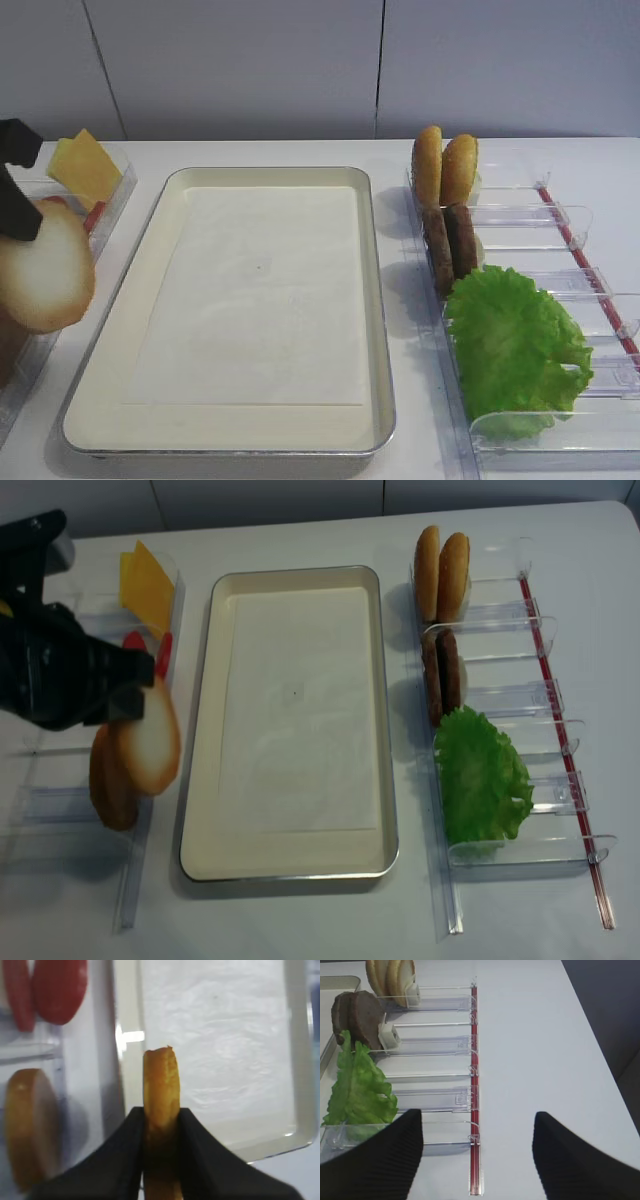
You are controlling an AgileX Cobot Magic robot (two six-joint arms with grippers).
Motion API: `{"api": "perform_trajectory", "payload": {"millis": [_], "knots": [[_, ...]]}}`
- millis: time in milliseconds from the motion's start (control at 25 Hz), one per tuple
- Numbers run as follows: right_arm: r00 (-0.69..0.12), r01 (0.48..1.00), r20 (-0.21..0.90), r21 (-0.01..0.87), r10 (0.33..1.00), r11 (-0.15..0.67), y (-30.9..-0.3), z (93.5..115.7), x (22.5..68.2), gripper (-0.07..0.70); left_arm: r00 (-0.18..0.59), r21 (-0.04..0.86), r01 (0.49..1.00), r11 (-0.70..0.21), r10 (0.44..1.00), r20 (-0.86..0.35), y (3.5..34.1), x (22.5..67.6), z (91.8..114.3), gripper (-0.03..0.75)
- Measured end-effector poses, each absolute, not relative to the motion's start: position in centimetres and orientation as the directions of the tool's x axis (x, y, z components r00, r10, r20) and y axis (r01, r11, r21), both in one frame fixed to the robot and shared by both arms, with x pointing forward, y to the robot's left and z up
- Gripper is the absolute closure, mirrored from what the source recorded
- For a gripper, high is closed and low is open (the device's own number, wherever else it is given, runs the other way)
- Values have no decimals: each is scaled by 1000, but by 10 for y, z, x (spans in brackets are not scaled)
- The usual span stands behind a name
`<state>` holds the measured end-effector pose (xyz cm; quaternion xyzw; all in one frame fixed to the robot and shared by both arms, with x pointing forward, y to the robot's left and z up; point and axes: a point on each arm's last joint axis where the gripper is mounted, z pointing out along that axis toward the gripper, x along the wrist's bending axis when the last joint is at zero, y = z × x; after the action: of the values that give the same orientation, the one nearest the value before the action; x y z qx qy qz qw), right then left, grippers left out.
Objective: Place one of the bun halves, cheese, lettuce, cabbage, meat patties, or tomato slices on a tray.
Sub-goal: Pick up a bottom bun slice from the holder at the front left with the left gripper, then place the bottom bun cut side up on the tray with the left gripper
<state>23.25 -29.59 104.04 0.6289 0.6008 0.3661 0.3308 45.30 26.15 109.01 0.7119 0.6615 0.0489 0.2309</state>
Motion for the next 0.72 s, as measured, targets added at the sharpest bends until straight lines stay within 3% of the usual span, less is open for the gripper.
{"api": "perform_trajectory", "payload": {"millis": [240, 600, 720], "knots": [[10, 514, 63, 856, 998, -59, -296, 1040, 232, 124, 179, 445, 894, 57, 865, -469, 240, 457, 1085, 559], [10, 514, 63, 856, 998, -59, -296, 1040, 232, 124, 215, 358, 932, 60, 705, -676, 213, 484, 1042, 559], [10, 514, 63, 856, 998, -59, -296, 1040, 232, 124, 212, 310, 951, 22, 683, -699, 199, 491, 1024, 559]]}}
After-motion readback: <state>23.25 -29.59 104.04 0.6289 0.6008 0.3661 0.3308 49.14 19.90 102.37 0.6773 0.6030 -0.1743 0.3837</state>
